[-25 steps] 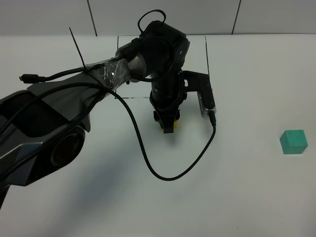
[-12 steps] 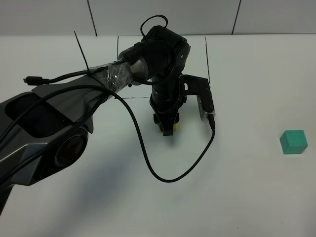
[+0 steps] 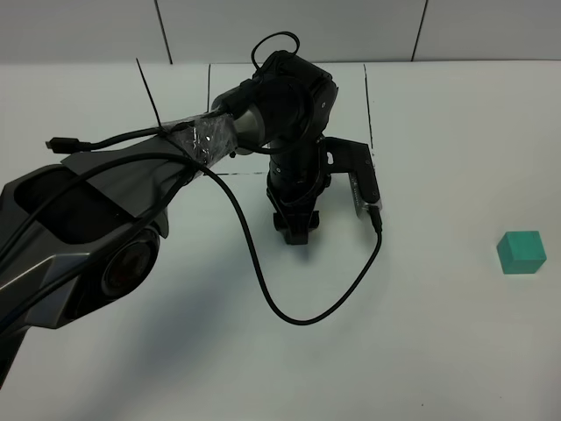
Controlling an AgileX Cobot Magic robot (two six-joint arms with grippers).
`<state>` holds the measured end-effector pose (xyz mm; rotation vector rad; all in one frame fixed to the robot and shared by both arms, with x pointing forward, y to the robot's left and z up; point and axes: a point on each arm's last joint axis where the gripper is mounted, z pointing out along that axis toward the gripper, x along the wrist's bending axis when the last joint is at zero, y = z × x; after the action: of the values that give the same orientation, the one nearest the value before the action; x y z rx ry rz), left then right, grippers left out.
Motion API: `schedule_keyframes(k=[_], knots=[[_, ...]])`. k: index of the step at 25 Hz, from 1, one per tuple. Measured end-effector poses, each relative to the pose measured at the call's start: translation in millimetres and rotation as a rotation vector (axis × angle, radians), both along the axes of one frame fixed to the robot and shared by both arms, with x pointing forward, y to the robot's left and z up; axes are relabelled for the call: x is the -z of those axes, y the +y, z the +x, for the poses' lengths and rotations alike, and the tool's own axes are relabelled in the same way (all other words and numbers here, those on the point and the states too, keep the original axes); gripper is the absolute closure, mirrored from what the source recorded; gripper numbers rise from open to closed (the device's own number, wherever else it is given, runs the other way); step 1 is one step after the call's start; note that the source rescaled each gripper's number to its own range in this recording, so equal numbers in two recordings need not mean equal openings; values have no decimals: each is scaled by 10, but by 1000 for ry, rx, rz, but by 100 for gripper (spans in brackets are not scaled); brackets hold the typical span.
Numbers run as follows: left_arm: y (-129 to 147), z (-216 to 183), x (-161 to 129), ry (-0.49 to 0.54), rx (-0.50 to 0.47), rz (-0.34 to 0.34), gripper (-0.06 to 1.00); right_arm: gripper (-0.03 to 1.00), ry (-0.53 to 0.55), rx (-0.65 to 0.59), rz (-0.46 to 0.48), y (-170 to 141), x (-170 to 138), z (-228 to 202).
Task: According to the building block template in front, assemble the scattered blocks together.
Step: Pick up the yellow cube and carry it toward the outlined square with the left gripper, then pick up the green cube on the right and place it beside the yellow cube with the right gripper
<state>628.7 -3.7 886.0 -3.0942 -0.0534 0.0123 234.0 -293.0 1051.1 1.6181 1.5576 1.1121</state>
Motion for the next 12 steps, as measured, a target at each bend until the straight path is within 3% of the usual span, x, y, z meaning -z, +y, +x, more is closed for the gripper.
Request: schedule_keyframes(k=[3, 5, 12], knots=[[0, 0, -16, -4, -25, -2, 10, 26, 0, 0, 0, 0, 0, 0], [-1, 1, -81, -15, -47, -10, -2, 26, 0, 0, 0, 0, 0, 0], [103, 48, -618, -86, -197, -99, -5, 26, 0, 0, 0, 0, 0, 0]])
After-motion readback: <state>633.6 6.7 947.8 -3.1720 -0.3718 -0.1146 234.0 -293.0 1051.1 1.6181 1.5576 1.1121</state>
